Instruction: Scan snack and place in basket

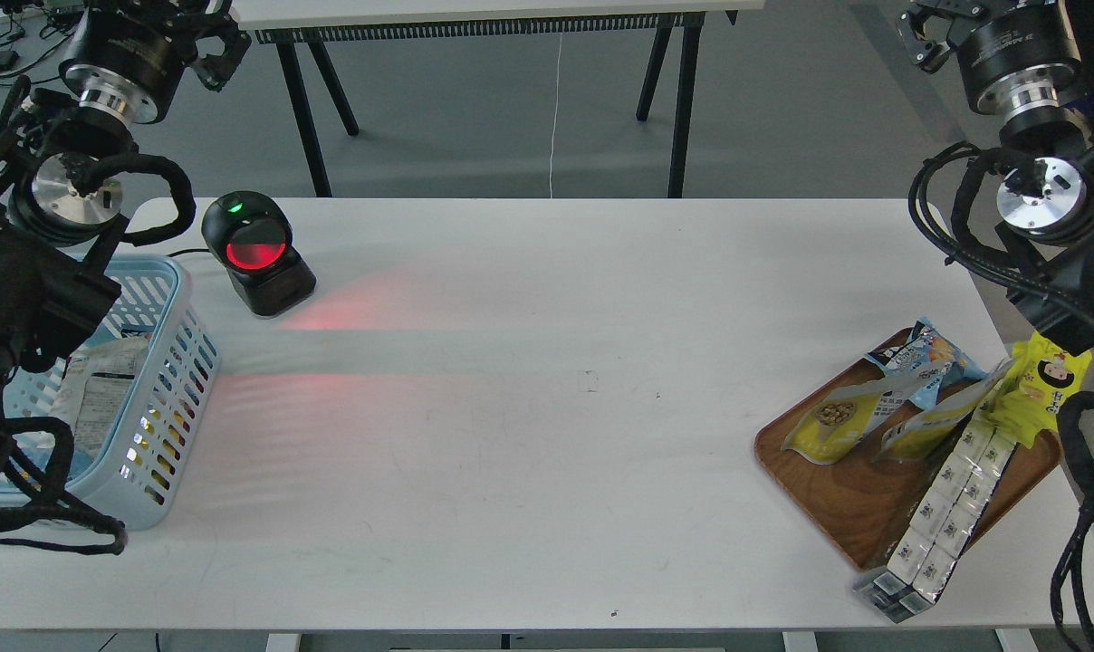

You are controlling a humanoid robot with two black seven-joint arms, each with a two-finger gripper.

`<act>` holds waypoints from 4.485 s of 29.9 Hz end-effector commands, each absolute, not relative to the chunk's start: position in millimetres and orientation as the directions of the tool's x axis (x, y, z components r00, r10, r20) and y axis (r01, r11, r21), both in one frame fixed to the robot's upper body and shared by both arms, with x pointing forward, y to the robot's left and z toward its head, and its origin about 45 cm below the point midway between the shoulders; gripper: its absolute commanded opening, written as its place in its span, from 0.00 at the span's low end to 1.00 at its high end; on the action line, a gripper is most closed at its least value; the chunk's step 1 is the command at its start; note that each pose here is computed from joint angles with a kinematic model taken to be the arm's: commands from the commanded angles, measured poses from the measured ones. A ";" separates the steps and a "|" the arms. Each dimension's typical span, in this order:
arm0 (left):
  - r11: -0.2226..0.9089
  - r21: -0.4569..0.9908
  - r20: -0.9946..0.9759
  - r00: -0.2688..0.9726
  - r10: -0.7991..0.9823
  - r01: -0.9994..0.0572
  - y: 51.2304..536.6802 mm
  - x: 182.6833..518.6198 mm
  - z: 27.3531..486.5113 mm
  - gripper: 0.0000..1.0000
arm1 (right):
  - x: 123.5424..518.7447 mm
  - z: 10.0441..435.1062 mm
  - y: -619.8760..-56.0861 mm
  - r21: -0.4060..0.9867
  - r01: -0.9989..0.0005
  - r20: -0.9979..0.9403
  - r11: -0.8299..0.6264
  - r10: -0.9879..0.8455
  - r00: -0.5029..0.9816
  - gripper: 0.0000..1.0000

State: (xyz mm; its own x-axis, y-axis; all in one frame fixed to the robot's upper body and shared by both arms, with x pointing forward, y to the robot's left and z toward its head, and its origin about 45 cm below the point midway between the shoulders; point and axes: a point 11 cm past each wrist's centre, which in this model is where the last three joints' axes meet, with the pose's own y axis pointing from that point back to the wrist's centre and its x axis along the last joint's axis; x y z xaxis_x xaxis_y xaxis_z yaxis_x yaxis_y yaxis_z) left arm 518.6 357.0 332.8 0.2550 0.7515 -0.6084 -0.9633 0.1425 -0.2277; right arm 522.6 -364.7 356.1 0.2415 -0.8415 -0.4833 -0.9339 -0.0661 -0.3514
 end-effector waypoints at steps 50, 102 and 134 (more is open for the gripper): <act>0.113 -0.235 -0.577 0.232 0.783 -0.966 382.9 514.4 344.1 1.00 | 339.4 309.3 -252.7 0.912 -0.255 0.370 -0.322 0.913 0.172 0.90; 0.107 -0.246 -0.588 0.236 0.774 -0.963 380.6 516.3 347.8 1.00 | 350.6 264.5 -317.9 0.952 -0.272 0.204 -0.144 0.957 0.207 0.00; 0.113 -0.243 -0.581 0.238 0.778 -0.963 379.2 516.8 348.0 1.00 | 409.5 329.1 -84.8 0.810 -0.344 0.451 -0.475 0.879 -0.154 0.00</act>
